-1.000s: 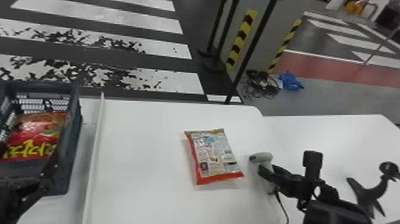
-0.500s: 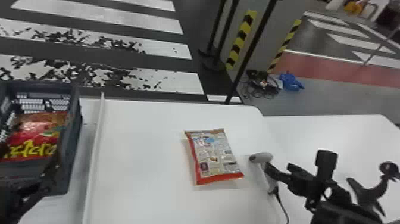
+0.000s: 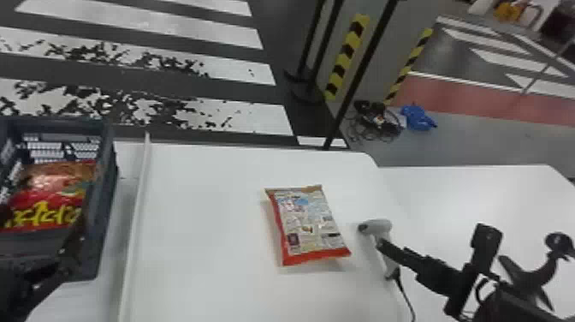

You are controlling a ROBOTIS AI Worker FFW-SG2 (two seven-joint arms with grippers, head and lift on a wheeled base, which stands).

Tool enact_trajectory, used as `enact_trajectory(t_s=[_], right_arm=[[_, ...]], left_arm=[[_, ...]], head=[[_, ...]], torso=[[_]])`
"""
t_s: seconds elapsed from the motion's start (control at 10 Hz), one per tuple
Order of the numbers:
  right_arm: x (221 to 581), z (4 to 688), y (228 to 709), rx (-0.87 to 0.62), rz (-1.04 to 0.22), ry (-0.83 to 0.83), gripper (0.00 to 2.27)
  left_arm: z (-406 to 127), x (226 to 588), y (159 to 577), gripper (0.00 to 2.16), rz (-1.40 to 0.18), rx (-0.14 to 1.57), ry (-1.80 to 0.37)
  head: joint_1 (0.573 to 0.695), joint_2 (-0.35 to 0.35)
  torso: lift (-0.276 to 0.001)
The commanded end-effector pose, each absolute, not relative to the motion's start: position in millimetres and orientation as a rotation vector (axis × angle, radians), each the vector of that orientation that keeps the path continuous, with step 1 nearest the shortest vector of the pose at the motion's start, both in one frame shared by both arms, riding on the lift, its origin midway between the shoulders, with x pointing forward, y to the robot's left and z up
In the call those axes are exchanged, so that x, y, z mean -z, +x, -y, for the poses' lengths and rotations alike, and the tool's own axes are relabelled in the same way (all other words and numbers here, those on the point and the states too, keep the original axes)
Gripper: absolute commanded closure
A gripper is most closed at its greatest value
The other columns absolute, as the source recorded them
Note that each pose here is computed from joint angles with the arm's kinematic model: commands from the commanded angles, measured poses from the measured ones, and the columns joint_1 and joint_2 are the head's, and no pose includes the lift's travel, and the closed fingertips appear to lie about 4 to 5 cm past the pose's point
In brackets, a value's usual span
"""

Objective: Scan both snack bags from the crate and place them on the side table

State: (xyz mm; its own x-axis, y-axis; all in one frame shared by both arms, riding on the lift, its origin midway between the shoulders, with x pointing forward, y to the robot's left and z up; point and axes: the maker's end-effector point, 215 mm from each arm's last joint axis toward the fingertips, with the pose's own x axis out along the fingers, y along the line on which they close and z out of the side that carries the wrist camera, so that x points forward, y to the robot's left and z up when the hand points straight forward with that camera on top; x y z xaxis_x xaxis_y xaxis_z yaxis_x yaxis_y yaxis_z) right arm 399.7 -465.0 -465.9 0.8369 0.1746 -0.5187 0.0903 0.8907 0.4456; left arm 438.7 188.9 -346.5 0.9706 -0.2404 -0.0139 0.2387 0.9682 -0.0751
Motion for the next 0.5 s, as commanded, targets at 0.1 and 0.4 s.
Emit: enact_trajectory(t_s=[0.1,0.4], right_arm=[[470.2,435.1,406.6,-0.101,-0.621,0.531,0.12],[484.2,410.6,423.0,-0.141,-0.674,0.508,0.12]], left_arm=[[-189.0,346.6,438.6,0.09,-0.024,0.244,-0.071],[-187.6,346.2,439.3,0.09,-0.023,0.247,-0.072]], head=[[0.695,-0.345],[0.695,-0.31]], torso=[[-0.098],[-0.098]])
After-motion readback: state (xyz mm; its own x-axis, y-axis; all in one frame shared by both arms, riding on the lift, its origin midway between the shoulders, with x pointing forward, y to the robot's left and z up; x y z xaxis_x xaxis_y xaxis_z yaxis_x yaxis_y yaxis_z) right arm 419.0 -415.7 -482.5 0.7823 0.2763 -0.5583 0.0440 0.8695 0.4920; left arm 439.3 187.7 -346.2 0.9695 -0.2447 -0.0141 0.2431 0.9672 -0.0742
